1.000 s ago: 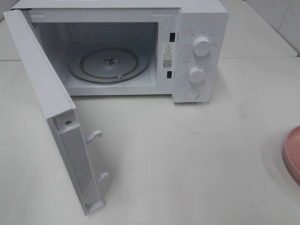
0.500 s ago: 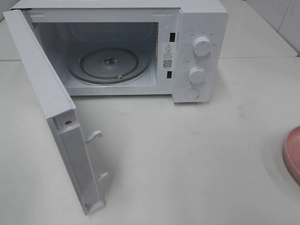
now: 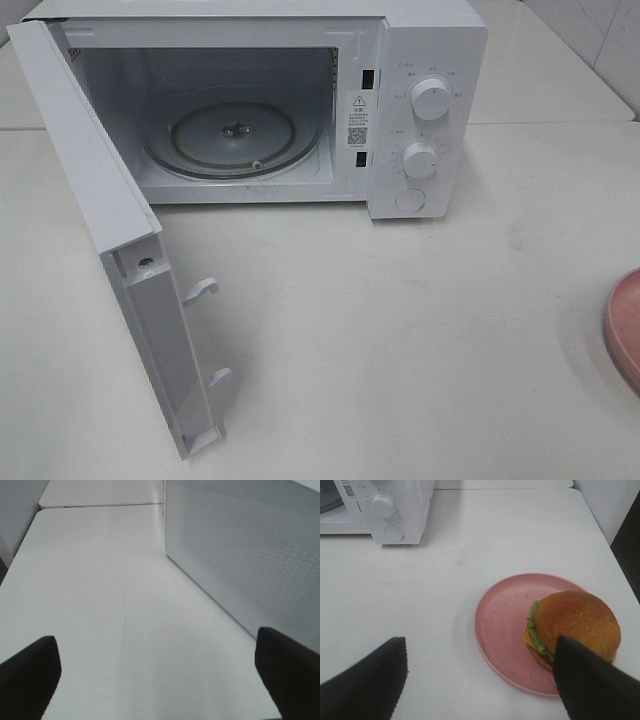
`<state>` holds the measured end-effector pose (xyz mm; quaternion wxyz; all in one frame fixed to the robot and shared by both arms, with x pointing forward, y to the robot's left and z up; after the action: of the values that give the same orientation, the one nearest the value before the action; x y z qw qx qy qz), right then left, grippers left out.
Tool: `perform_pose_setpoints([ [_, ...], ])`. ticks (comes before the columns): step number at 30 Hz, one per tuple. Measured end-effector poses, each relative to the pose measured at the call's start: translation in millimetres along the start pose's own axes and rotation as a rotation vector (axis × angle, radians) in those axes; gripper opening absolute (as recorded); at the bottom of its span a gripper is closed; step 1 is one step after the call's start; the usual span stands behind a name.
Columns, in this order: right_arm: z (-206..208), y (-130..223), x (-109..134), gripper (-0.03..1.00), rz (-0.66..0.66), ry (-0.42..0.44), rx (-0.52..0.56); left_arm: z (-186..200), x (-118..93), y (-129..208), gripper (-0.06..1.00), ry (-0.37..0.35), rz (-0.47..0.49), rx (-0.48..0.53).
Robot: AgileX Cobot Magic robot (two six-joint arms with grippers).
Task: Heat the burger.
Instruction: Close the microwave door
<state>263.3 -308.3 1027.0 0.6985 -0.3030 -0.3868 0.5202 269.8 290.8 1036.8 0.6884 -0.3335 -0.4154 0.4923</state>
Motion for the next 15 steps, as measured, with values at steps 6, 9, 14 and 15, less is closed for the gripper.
perform_pose_setpoints([
  [6, 0.0, 0.0, 0.0, 0.76, 0.000, 0.000, 0.000, 0.0, 0.0, 0.0, 0.99, 0.000, 0.000, 0.000],
  [9, 0.0, 0.0, 0.0, 0.76, 0.000, 0.000, 0.000, 0.0, 0.0, 0.0, 0.99, 0.000, 0.000, 0.000],
  [14, 0.0, 0.0, 0.1, 0.76, 0.000, -0.001, 0.000, 0.0, 0.0, 0.0, 0.99, 0.000, 0.000, 0.000],
  [15, 0.0, 0.0, 0.1, 0.76, 0.000, -0.001, 0.000, 0.0, 0.0, 0.0, 0.99, 0.000, 0.000, 0.000],
])
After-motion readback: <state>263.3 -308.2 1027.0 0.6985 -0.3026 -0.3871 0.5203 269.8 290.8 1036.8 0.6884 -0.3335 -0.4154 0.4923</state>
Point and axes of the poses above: a point on each arm's last joint axis where the gripper is mounted, z pointing back along that axis away from the gripper, x along the wrist's bending axis when the last joint is at zero, y = z × x, the point moved 4 cm from there along -z, pointing out along that axis toward the gripper, and after that the axes turned 15 degrees about -z, right-handed, at the moved point
